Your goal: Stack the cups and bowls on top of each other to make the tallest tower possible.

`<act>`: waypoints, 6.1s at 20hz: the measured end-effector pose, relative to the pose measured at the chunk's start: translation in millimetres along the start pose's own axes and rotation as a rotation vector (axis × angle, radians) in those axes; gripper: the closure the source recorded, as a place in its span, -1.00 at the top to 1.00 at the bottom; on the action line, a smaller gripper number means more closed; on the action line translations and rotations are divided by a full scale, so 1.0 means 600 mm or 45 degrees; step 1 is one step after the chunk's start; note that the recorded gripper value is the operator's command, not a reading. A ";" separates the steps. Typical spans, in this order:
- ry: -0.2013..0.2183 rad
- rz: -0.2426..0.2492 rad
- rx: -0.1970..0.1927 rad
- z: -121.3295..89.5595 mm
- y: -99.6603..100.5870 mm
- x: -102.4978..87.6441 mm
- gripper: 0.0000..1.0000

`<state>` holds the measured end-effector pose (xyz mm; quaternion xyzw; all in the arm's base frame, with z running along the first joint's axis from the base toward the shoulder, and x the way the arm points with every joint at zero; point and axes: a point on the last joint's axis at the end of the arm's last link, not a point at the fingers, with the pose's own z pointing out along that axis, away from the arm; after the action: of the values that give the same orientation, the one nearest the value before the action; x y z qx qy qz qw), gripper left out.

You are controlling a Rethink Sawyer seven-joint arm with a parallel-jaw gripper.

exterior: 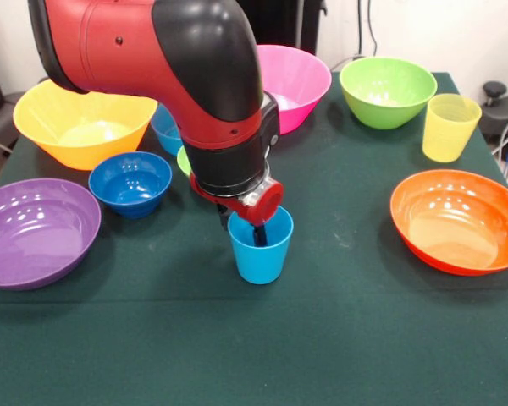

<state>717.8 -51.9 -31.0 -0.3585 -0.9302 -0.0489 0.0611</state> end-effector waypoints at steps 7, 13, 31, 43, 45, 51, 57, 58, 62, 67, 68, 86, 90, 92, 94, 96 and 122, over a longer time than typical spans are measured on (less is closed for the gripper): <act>0.025 -0.002 0.010 0.009 -0.005 0.015 1.00; 0.046 -0.003 0.018 0.017 -0.009 0.027 1.00; -0.006 -0.001 -0.003 -0.022 -0.014 0.023 1.00; -0.035 0.037 -0.014 -0.048 -0.040 -0.007 1.00; -0.037 0.036 -0.015 -0.050 -0.040 -0.007 1.00; -0.049 0.033 -0.019 -0.096 -0.041 0.007 1.00; -0.047 0.033 -0.013 -0.142 -0.054 0.035 1.00; -0.045 0.035 -0.011 -0.154 -0.061 0.045 1.00; -0.041 0.050 -0.007 -0.169 -0.086 0.064 1.00; -0.039 0.077 -0.007 -0.172 -0.119 0.079 1.00; -0.040 0.085 -0.009 -0.171 -0.126 0.082 1.00; -0.099 -0.077 0.066 -0.055 -0.164 0.151 1.00; -0.080 -0.094 0.072 -0.036 -0.155 0.162 1.00; -0.077 -0.090 0.073 -0.033 -0.158 0.161 1.00; -0.076 -0.078 0.072 -0.034 -0.164 0.154 1.00; -0.076 -0.061 0.073 -0.040 -0.173 0.142 1.00; -0.077 0.032 0.105 -0.093 -0.246 0.056 1.00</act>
<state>598.5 -146.1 22.3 -0.3686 -0.9284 0.0012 0.0482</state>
